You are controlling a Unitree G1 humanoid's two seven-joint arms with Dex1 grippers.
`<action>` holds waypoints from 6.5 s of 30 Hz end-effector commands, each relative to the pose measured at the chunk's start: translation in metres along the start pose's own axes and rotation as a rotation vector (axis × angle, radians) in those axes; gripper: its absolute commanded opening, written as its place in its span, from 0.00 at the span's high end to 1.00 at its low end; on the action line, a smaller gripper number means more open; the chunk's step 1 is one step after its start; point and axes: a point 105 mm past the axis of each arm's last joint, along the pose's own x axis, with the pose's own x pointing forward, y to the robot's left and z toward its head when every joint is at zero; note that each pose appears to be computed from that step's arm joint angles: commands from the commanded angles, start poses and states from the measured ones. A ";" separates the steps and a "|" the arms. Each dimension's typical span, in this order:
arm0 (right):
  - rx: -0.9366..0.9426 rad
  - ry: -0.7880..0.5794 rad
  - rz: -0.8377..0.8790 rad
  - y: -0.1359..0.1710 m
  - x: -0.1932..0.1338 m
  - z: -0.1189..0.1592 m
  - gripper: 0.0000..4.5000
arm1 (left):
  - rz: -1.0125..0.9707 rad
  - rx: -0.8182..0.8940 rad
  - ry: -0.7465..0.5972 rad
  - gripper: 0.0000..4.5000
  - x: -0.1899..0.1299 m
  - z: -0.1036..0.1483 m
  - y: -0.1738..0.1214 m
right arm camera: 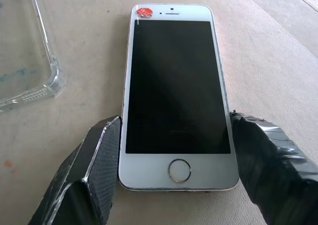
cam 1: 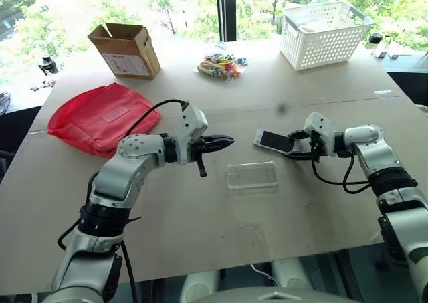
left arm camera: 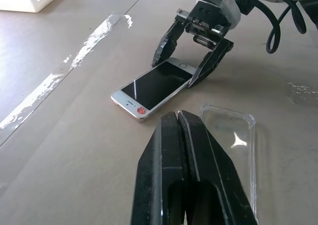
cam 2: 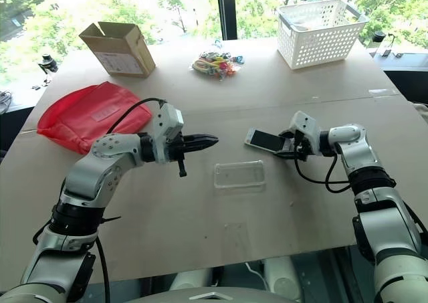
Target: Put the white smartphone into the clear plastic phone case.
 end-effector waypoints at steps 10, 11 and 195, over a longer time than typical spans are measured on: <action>-0.145 -0.073 0.027 0.005 -0.031 0.052 0.36 | 0.000 0.069 -0.029 1.00 0.001 0.014 0.002; -0.138 -0.065 0.014 0.004 -0.030 0.048 0.36 | -0.001 0.069 -0.029 1.00 0.002 0.013 0.002; -0.323 0.384 0.177 0.054 -0.044 0.012 0.98 | -0.144 0.118 0.284 1.00 -0.007 -0.036 -0.018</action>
